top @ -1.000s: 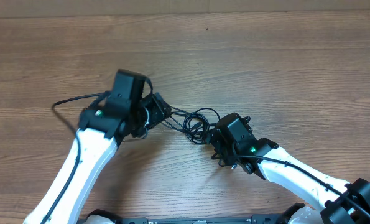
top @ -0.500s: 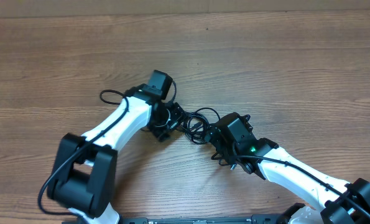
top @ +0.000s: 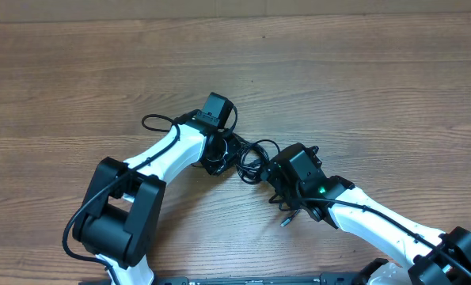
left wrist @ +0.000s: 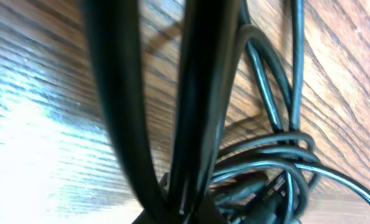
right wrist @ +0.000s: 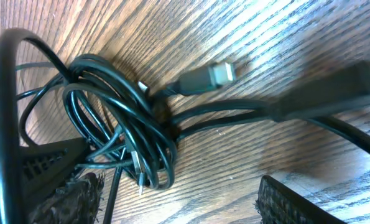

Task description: Untangle cables

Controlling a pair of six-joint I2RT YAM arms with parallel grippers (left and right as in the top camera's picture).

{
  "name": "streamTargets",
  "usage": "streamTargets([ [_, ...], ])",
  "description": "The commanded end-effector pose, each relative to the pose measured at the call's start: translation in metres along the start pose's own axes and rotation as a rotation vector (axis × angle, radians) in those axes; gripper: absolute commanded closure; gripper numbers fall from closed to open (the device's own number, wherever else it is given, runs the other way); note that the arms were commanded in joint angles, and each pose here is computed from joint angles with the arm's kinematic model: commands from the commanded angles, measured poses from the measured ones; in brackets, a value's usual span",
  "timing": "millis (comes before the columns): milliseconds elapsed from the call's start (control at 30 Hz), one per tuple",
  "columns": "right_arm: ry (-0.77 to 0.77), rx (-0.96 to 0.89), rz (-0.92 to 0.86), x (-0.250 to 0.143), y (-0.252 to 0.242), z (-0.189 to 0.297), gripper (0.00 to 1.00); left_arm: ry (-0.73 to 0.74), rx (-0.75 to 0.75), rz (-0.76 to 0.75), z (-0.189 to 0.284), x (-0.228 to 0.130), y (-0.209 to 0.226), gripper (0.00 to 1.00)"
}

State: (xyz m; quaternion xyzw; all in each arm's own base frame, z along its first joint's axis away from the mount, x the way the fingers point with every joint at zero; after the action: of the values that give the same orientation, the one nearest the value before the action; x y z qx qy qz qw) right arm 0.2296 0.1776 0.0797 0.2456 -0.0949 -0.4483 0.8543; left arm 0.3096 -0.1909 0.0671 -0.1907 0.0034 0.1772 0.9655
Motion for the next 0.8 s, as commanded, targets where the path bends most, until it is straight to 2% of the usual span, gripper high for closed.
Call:
streamTargets([
  [0, 0.022, 0.013, 0.010, -0.003, 0.001, 0.000, 0.22, -0.022, -0.106, -0.059, 0.031, -0.006, -0.021, 0.96],
  [133, 0.048, 0.019, 0.010, -0.006, 0.003, 0.000, 0.22, -0.040, -0.253, -0.109, 0.073, -0.017, -0.043, 0.96],
  [367, 0.077, 0.075, -0.032, -0.009, 0.014, 0.001, 0.21, -0.020, -0.430, -0.074, 0.123, -0.036, -0.062, 0.96],
  [600, 0.018, -0.011, -0.045, -0.002, -0.002, -0.007, 0.21, -0.187, -0.727, -0.187, 0.204, -0.030, -0.082, 0.96],
  [767, 0.013, -0.039, -0.078, -0.001, -0.007, -0.015, 0.20, -0.261, -0.806, -0.196, 0.245, -0.029, -0.069, 0.96],
])
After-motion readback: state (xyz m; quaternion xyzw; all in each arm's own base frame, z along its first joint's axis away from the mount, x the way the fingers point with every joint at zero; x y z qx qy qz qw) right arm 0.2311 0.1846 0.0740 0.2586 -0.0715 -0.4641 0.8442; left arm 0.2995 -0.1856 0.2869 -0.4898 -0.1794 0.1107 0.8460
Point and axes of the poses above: each gripper's point midway between its finger pads, its own z axis back along the fingers, its own y axis along the line the jaws close on, x = y × z, the point moved 6 cm from there along z, back along the fingers, and after that the axes turned 15 degrees about -z, right-handed, at the moved point
